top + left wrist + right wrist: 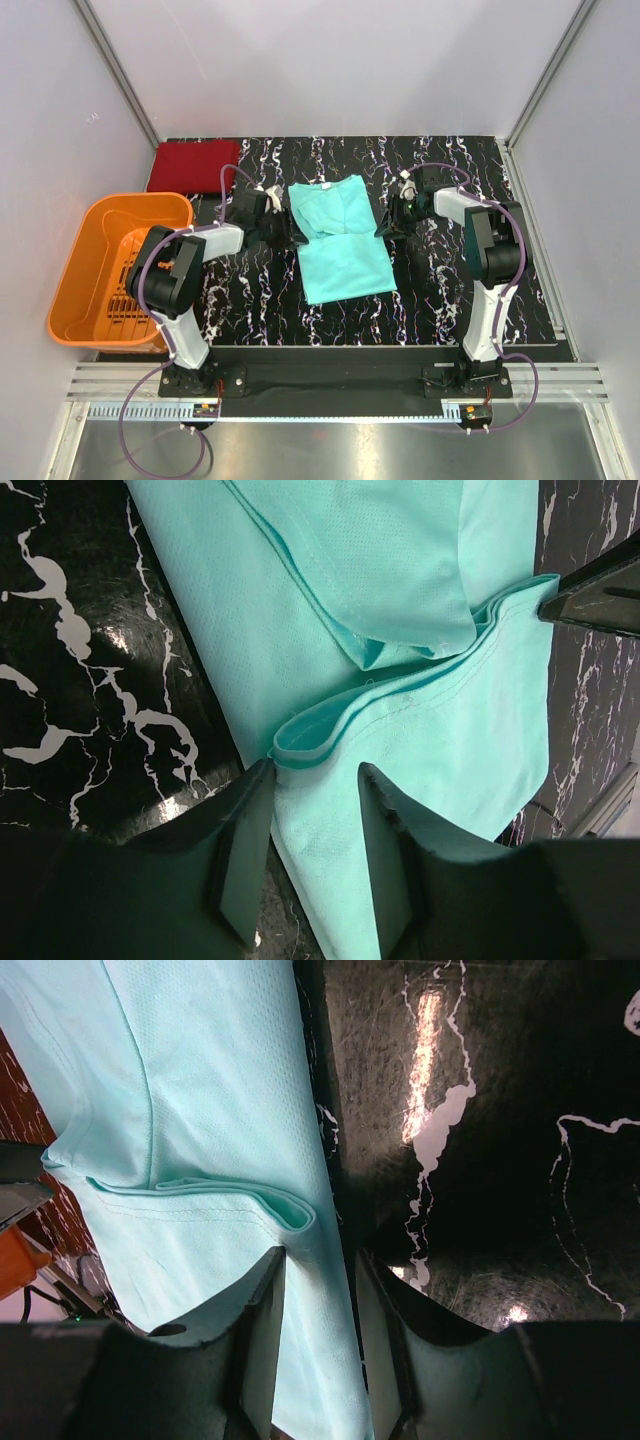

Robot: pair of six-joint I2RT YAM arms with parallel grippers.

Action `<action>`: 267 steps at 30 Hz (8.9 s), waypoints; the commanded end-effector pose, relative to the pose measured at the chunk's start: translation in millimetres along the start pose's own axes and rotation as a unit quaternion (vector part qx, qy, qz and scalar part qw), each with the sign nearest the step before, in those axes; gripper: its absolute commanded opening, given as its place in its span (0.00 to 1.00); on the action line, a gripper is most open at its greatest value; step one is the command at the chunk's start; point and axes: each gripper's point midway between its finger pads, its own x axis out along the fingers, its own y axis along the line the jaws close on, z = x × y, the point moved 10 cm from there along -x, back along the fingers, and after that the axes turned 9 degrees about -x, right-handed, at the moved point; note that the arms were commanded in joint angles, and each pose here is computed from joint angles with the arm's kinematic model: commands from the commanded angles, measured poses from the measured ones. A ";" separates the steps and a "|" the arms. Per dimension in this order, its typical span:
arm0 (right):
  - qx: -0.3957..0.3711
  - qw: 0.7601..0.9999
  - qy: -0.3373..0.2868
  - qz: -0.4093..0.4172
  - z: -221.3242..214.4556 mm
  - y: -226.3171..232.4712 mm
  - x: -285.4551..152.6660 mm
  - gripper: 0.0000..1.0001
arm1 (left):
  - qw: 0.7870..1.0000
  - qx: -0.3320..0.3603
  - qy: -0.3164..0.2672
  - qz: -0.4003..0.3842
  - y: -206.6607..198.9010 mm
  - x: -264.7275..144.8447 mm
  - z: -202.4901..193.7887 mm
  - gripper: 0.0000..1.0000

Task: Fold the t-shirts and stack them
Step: Fold the tshirt

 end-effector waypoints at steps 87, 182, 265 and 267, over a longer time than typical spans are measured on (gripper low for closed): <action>-0.040 0.977 0.145 0.154 -105.8 94.5 27.4 0.01 | 0.999 0.003 0.039 -0.034 2.6 -20.5 -104.4 0.00; 0.016 0.996 -0.001 0.090 -52.5 50.4 -21.5 0.30 | 0.993 0.113 0.022 -0.042 -72.5 -32.5 -2.4 0.31; 0.266 0.962 0.041 -0.044 -249.6 23.3 -64.5 0.53 | 0.970 -0.209 0.000 0.121 15.4 -73.4 -202.4 0.45; 0.265 0.963 0.032 -0.047 -249.2 23.5 -66.0 0.52 | 0.971 -0.208 0.005 0.120 16.4 -75.7 -206.6 0.49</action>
